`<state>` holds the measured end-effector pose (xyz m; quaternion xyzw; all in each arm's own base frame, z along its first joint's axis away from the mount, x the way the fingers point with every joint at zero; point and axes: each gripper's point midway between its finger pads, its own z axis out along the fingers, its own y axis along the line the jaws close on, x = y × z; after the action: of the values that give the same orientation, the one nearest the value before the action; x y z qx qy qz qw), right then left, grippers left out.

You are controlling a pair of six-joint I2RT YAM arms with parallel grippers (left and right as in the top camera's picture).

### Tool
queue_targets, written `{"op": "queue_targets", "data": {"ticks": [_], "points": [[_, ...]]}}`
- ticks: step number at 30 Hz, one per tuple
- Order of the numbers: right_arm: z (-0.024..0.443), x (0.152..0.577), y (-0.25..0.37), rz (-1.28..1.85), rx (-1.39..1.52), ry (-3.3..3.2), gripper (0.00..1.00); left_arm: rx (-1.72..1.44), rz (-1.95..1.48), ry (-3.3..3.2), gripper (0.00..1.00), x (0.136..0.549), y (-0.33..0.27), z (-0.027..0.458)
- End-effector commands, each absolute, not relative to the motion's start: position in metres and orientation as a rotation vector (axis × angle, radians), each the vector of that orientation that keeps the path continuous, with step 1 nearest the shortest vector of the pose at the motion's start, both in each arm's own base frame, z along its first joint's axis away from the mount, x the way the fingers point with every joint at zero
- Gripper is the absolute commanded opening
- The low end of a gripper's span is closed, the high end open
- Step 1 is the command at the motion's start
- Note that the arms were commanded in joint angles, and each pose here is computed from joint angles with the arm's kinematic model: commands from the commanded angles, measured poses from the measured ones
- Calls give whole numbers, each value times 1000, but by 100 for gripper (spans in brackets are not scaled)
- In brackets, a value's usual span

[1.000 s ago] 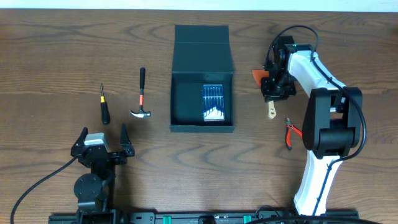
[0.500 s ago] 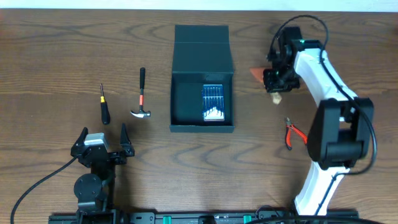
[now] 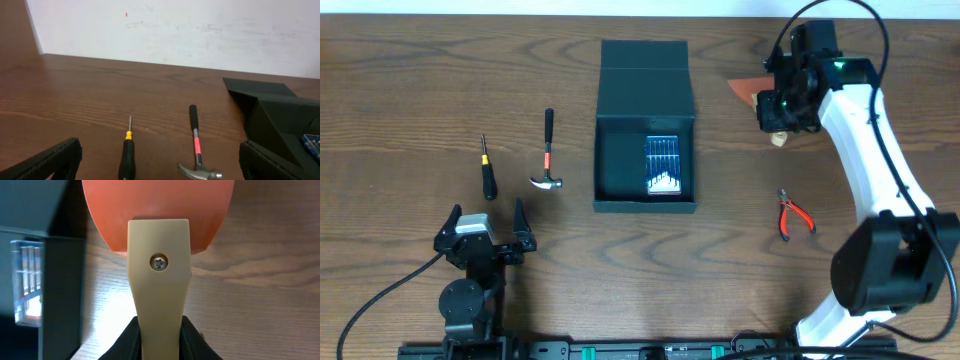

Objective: Pack container
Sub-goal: 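Lift the scraper and carry it left over the green box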

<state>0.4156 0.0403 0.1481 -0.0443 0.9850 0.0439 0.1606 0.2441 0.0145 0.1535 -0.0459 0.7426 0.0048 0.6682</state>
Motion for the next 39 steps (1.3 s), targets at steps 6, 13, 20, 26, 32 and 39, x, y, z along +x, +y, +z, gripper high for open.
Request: {"op": "queue_targets", "data": {"ticks": [6,13,20,26,32,39], "points": [[206,402,103,198,-454,2631,1,-94,28,1723,99,243,15,137],[216,377,153,235,-653,2586,1,-94,29,1723,99,243,15,137],[212,351,189,281,-790,2595,1,-94,29,1723,99,243,15,137],[211,335,217,304,-896,2569,1,-94,29,1723,99,243,15,137],[201,327,223,319,-869,2614,1,-94,29,1723,99,243,15,137],[179,324,218,310,-762,2715,1,-94,28,1723,99,243,15,137]]}}
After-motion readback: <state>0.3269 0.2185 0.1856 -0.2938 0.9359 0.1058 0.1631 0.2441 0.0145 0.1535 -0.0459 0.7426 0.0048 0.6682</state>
